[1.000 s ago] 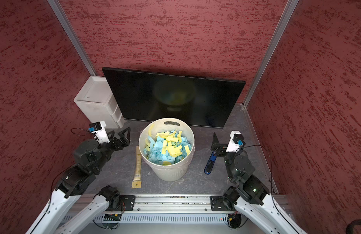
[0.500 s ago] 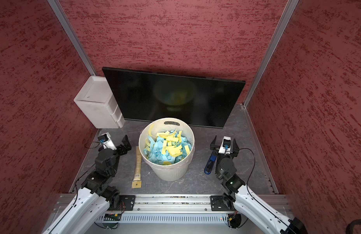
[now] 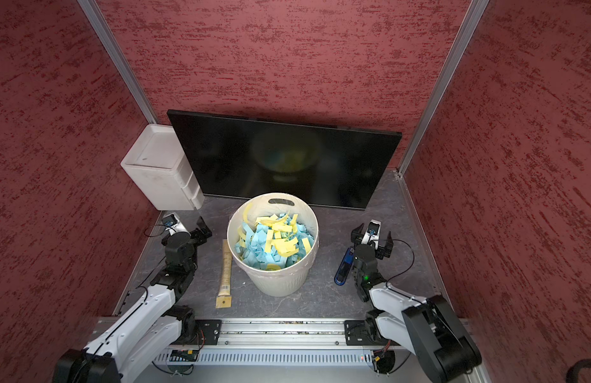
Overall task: Remove the sticky note from the monitor
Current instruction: Reset both arms
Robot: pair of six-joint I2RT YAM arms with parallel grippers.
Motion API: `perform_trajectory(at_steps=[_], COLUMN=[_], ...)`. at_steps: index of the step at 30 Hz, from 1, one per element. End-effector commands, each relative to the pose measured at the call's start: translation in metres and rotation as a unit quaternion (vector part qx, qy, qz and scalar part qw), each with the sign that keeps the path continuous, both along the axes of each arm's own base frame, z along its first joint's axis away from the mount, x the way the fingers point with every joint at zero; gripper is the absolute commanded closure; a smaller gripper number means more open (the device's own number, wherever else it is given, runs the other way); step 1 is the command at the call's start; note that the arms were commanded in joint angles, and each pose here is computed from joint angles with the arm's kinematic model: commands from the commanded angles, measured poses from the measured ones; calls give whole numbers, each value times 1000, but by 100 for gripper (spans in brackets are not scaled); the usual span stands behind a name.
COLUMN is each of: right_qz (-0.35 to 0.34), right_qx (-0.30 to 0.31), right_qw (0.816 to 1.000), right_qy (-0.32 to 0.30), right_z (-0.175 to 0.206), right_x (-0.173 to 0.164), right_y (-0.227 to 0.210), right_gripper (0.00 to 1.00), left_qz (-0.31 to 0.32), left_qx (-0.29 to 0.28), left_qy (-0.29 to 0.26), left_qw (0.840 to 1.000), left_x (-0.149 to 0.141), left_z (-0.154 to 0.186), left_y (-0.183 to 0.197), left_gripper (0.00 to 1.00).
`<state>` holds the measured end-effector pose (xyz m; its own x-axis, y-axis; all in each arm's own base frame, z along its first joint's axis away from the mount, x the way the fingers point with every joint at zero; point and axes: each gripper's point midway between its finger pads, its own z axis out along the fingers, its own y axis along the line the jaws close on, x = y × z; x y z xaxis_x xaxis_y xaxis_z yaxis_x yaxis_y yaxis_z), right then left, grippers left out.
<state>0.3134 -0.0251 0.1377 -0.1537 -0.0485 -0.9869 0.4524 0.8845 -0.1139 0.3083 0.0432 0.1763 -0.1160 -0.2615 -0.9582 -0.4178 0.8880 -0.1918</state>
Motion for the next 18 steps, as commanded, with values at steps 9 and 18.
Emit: perform_trajectory(at_steps=[9, 18], right_qz=[43, 86], right_qx=[-14, 34], right_qw=[998, 995], right_qy=[-38, 23], right_z=[17, 3], right_x=[57, 84], right_y=[14, 9], right_gripper=[2, 2], left_qz=[-5, -97], left_qx=[39, 96], left_qy=[1, 0], left_qw=[999, 991], left_x=[21, 69], left_z=[-17, -32], left_y=[-2, -23], left_gripper=[0, 0])
